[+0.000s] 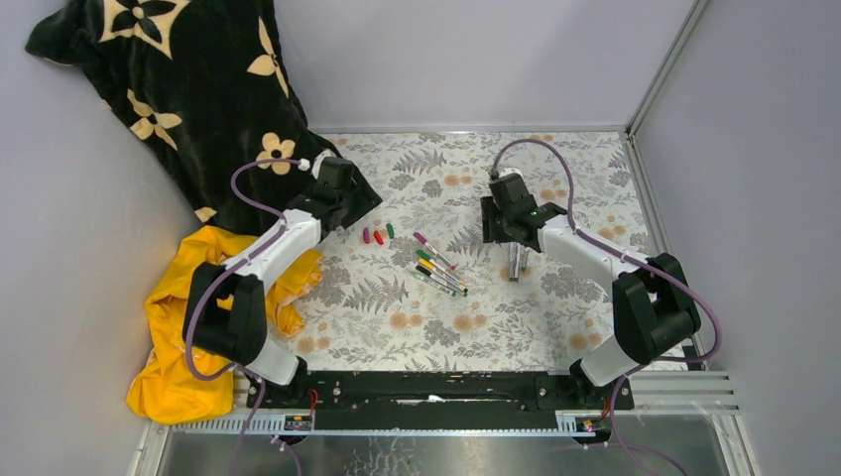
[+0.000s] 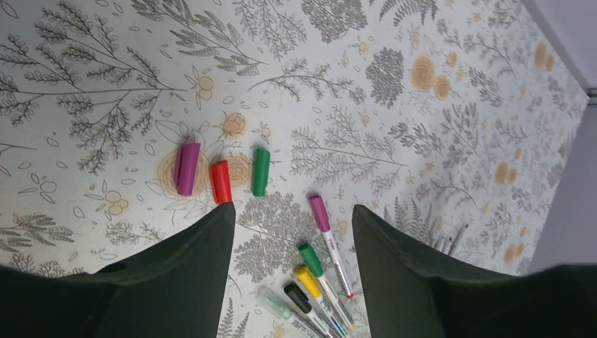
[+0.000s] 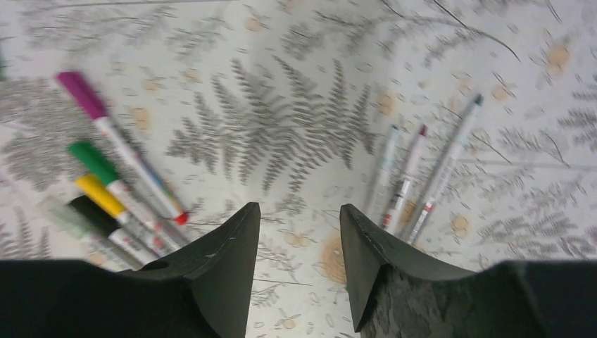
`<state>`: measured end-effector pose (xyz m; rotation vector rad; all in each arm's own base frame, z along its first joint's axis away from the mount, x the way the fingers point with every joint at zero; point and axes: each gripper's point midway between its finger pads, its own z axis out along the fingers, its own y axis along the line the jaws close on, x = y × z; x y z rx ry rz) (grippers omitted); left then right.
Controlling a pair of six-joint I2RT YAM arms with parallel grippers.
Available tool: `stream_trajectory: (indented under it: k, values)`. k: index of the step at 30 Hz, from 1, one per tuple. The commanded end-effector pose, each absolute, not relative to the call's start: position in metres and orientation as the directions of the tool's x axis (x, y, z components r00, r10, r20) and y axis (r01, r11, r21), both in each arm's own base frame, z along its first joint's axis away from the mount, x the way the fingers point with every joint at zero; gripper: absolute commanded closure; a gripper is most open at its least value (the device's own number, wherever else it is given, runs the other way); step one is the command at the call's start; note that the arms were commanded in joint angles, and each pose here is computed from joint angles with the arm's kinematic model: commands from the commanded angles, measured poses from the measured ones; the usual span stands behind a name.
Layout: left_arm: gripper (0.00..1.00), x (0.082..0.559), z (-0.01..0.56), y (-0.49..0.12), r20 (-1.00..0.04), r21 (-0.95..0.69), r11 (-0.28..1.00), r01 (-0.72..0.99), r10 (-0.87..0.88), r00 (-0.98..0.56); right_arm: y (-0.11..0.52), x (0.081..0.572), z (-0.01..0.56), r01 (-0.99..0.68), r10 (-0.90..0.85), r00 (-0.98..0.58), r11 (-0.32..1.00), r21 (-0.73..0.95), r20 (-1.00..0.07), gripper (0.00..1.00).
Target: Open the pen caps
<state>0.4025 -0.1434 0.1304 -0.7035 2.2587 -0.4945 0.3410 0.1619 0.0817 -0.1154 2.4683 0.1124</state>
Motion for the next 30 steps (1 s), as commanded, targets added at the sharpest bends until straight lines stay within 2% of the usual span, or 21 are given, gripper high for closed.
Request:
stream_trajectory:
  k: [1,9,17,30]
  values:
    - [0.31,0.387,0.144,-0.152,-0.497,-0.575,0.759,-0.304,-0.620,-0.607,0.214,0.338,0.102,-0.325,-0.195,-0.760,0.940,0.102,-0.620,0.47]
    - [0.24,0.358,0.169,-0.170,-0.465,-0.697,0.695,-0.176,-0.625,-0.627,0.269,0.335,0.083,-0.473,-0.344,-0.739,0.877,0.083,-0.579,0.46]
    - [0.20,0.343,0.191,-0.172,-0.466,-0.738,0.662,-0.128,-0.638,-0.614,0.292,0.338,0.061,-0.504,-0.382,-0.751,0.859,0.093,-0.538,0.46]
    - [0.19,0.338,0.211,-0.172,-0.471,-0.763,0.639,-0.097,-0.652,-0.594,0.300,0.335,0.037,-0.518,-0.421,-0.759,0.852,0.069,-0.496,0.46]
